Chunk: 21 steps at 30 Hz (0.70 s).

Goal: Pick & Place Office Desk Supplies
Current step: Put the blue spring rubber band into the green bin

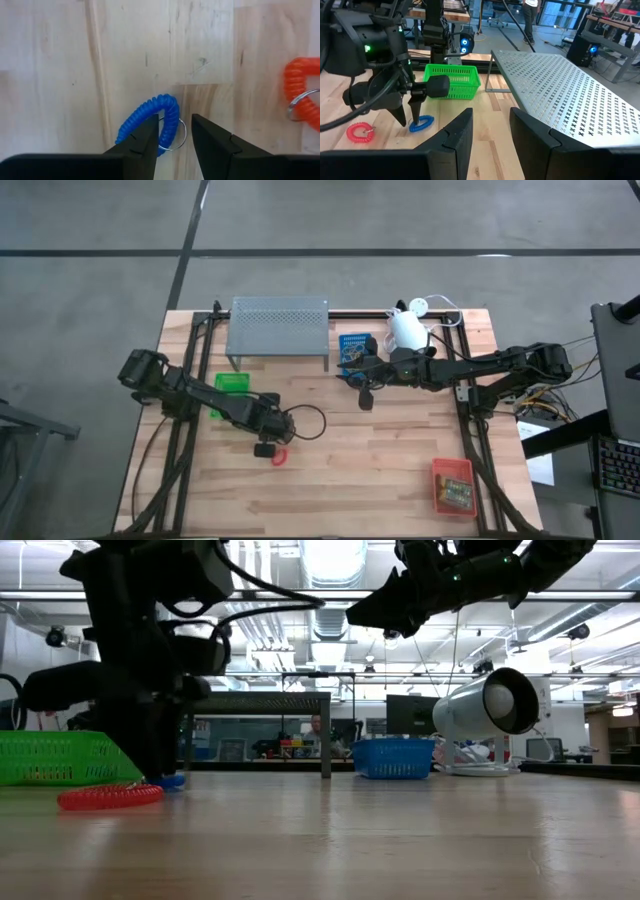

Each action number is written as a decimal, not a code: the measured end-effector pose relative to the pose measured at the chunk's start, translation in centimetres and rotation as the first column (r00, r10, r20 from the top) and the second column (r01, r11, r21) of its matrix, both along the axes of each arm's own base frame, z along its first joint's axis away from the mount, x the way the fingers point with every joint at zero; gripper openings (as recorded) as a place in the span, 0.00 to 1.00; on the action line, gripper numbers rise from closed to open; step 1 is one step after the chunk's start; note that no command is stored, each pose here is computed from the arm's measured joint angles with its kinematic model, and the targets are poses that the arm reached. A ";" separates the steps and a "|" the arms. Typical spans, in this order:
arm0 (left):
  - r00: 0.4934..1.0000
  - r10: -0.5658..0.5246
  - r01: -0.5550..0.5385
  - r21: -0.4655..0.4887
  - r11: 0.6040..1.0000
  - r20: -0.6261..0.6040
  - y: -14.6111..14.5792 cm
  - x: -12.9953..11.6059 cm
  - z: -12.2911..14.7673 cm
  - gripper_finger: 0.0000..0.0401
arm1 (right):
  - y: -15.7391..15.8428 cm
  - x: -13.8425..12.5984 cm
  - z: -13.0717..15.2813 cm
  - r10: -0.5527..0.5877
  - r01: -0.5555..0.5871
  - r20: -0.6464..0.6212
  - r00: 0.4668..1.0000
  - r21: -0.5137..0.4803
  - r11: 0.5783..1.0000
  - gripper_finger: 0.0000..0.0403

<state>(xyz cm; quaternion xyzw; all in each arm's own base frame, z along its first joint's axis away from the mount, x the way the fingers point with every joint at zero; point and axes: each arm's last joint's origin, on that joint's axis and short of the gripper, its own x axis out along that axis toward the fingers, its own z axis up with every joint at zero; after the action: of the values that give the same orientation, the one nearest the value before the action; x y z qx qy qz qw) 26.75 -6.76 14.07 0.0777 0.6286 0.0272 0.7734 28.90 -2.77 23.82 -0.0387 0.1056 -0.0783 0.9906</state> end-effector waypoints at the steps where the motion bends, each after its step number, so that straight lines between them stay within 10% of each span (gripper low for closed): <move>1: 1.000 0.000 0.000 0.000 1.000 0.001 0.0 0.0 0.2 0.29 | 0.0 0.0 0.0 0.000 0.000 0.000 1.000 0.000 1.000 0.32; 21: 0.993 0.118 -0.118 -0.001 0.993 0.003 0.1 0.3 2.0 0.29 | 0.0 0.0 0.0 0.000 0.000 0.000 1.000 0.000 1.000 0.32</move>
<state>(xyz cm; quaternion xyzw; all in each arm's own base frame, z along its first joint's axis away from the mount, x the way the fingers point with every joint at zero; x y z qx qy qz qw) 27.03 -6.69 16.08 0.0402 0.6307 0.0726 0.7716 28.89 -2.76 23.82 -0.0387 0.1057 -0.0781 0.9906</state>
